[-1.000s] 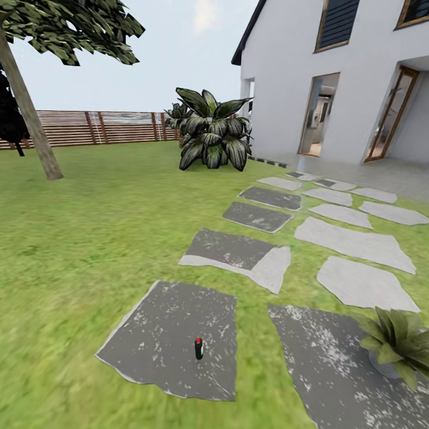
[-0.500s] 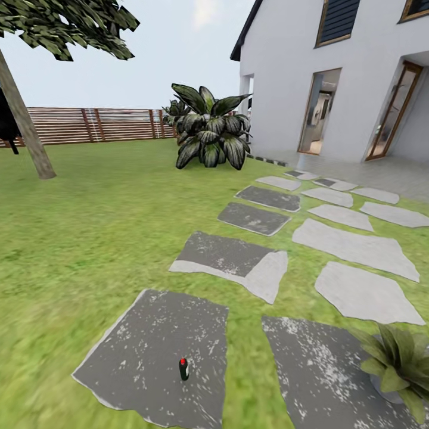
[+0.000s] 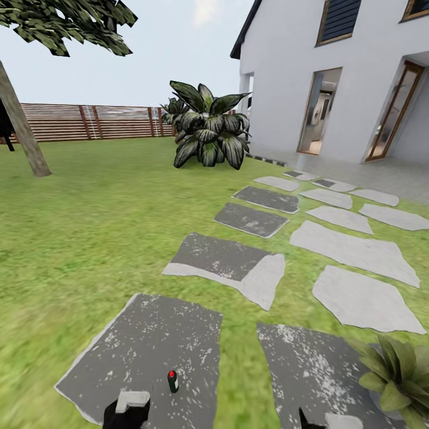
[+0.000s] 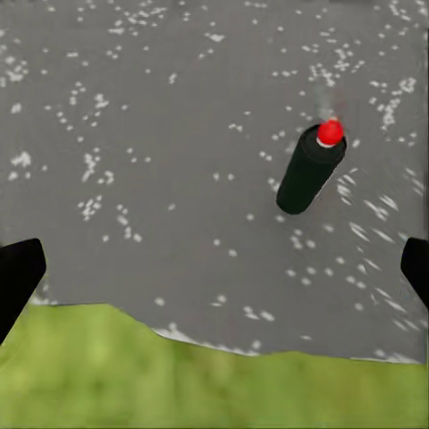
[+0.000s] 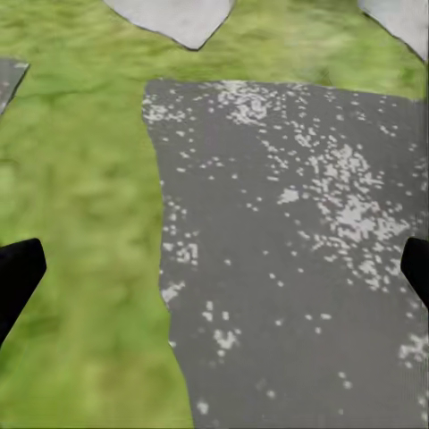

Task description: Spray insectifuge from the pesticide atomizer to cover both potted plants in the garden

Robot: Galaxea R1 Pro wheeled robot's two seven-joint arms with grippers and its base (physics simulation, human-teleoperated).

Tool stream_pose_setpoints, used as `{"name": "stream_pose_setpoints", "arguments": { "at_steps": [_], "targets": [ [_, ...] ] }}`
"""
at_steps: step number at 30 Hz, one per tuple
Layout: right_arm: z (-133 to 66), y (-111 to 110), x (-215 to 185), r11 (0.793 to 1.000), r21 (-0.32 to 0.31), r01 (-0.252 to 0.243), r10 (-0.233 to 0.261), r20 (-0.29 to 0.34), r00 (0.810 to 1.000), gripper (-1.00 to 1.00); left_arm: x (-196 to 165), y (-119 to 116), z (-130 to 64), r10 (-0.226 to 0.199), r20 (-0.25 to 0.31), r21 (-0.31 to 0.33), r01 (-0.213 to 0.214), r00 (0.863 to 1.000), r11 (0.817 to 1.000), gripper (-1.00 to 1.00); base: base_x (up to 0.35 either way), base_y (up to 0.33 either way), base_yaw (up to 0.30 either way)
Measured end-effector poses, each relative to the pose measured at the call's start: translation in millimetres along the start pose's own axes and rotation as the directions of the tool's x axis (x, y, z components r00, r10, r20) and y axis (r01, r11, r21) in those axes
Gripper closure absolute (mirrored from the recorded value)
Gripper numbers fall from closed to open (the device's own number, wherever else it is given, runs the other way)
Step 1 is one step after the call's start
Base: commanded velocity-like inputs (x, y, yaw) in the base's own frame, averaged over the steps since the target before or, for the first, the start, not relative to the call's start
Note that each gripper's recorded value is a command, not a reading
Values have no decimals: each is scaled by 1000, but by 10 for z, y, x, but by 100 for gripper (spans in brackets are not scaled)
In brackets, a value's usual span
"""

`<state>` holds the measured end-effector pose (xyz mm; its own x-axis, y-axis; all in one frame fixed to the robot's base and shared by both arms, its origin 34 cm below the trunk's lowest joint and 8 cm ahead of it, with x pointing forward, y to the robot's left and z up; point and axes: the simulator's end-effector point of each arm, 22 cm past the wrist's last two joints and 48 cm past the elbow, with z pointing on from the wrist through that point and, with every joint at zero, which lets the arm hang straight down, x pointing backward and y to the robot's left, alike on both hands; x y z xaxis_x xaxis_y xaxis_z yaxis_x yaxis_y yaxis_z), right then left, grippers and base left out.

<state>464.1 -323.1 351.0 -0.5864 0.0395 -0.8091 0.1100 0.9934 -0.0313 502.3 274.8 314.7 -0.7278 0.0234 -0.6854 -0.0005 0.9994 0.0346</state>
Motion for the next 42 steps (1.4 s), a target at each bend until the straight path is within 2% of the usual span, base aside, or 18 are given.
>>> {"name": "stream_pose_setpoints", "arguments": {
  "at_steps": [1,3,5,7,13,21,37,42],
  "targets": [
    [38,14,-141,1000,-2,-1,1,28,1000,-100,-114,-1,37,0,14,0,0,1000,1000,-100,1,-1,0],
    [149,65,-638,1000,-11,-3,4,123,992,-100,-542,-29,154,-2,68,3,2,998,1000,-100,0,0,0],
    [248,105,-1032,1000,-17,-5,8,184,983,-100,-887,-53,227,-6,113,5,6,994,1000,-100,0,0,0],
    [386,167,-1368,1000,-26,1,4,207,978,-100,-1162,-51,273,-13,149,4,13,989,1000,-100,0,0,0],
    [686,393,-2033,998,-52,30,-18,208,978,-100,-1604,-105,326,-23,205,11,22,978,1000,-100,0,0,0],
    [697,418,-2293,998,-54,36,-22,242,970,-100,-1574,-121,321,-20,207,13,18,978,1000,-100,0,-1,0],
    [702,367,-2285,998,-48,44,-31,240,970,-100,-1557,-141,319,-26,206,15,23,978,1000,-100,0,-249,0],
    [702,367,-2279,998,-48,44,-31,239,970,-100,-1559,-133,319,-24,206,14,22,978,1000,-100,0,-83,41]
  ]
}}
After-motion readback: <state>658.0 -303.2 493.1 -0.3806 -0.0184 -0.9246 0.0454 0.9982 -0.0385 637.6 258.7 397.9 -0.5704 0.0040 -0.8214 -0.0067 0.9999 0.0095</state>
